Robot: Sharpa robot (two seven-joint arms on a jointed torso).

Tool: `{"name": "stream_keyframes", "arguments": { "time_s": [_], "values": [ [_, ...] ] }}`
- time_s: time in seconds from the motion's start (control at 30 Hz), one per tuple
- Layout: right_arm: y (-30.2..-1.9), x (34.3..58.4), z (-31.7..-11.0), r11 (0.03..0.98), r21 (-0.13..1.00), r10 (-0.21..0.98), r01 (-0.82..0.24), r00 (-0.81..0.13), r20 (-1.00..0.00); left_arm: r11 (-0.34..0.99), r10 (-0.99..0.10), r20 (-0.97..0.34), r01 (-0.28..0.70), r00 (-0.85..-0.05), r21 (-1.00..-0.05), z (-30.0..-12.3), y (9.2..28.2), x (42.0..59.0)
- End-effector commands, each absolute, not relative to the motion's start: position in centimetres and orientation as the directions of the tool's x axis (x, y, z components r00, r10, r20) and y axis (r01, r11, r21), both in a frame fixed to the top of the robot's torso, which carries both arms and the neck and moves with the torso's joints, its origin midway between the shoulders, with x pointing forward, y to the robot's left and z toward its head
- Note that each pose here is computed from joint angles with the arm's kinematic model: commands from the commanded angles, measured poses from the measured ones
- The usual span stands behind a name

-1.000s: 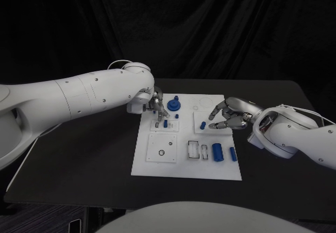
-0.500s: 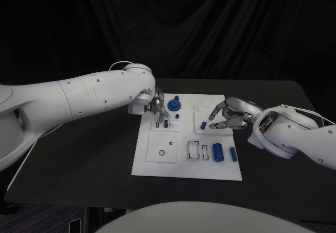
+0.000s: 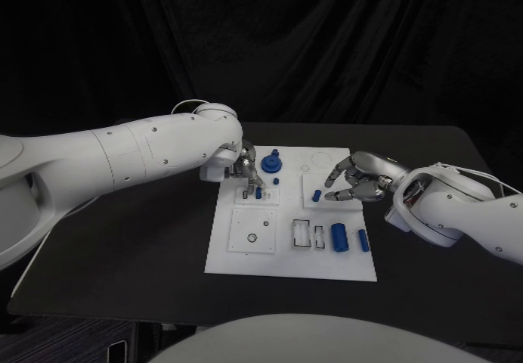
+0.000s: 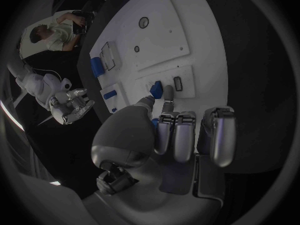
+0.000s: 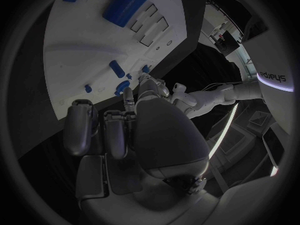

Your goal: Assemble the parts on the task board

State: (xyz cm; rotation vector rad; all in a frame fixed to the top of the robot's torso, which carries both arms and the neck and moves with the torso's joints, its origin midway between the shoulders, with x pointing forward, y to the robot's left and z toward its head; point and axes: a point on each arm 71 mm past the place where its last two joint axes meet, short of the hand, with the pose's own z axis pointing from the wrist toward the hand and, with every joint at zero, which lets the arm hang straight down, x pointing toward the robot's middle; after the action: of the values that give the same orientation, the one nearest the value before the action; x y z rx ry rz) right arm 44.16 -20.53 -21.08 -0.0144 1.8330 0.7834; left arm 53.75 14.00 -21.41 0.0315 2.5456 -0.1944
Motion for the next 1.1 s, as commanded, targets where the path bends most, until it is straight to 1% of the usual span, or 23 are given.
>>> {"name": "stream_keyframes", "arguments": {
  "time_s": [0.03, 0.3, 0.53, 1.1],
  "values": [
    [-20.53, 44.15, -21.08, 0.784, 0.499, 0.349, -0.37, -0.403, -0.846, 0.984, -0.012, -0.546, 0.087, -0.838, -0.155, -21.54, 13.52, 53.51],
    [-20.52, 44.16, -21.1, 0.785, 0.498, 0.347, -0.369, -0.405, -0.846, 0.979, -0.012, -0.546, 0.1, -0.838, -0.176, -21.71, 13.17, 53.31],
    [-20.52, 44.17, -21.14, 0.786, 0.498, 0.345, -0.367, -0.408, -0.845, 0.978, -0.017, -0.546, 0.099, -0.837, -0.182, -21.81, 13.23, 53.29],
    [-20.45, 44.2, -21.31, 0.792, 0.494, 0.335, -0.358, -0.421, -0.843, 0.982, -0.021, -0.544, 0.084, -0.839, -0.168, -22.02, 13.59, 53.29]
  ]
}}
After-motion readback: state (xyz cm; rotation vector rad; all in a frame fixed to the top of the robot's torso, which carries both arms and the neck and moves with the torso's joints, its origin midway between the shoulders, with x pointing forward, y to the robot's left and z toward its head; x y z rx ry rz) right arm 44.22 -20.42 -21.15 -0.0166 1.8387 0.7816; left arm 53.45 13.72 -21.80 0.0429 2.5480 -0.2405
